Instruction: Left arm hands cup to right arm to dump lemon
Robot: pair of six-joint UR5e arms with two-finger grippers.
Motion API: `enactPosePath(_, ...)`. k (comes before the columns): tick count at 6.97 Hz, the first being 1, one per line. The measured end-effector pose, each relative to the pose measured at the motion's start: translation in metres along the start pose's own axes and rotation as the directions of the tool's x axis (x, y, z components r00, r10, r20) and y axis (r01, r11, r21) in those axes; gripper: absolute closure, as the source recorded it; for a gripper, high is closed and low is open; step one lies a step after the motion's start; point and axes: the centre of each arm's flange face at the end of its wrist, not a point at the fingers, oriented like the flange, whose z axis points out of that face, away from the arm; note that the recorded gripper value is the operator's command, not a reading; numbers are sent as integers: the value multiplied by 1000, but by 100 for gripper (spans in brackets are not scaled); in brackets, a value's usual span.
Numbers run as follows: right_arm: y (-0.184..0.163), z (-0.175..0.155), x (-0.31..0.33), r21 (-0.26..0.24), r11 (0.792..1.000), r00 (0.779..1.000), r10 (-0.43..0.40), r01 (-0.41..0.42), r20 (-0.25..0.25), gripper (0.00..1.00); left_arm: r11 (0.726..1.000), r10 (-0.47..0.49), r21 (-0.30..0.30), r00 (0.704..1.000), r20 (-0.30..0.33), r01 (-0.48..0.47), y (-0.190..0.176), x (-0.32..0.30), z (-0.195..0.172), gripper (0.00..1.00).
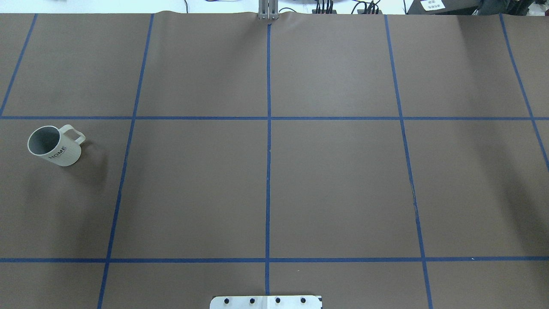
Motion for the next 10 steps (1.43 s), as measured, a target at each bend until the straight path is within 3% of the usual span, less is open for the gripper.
enactPosePath(2,-32,2,-40,15,997,997,-81,81,17,0,1000,18,13,1000,-24,-17,-17,17,14,0)
enactPosePath(4,-62,12,-94,17,985,984,-174,174,39,0,998,-50,-36,994,-92,47,-41,83,65,0)
enactPosePath(6,-77,22,-134,15,980,979,-199,198,49,0,991,-107,-89,988,-111,97,-45,132,108,0)
enactPosePath(8,-80,30,-149,12,979,979,-203,203,34,0,982,-176,-92,978,-111,167,-48,152,119,1)
enactPosePath(9,-80,31,-151,12,979,978,-204,204,30,0,979,-194,-81,977,-92,187,-49,158,125,18)
enactPosePath(10,-81,31,-151,12,979,978,-205,205,29,0,980,-190,-72,980,-54,186,-48,164,134,48)
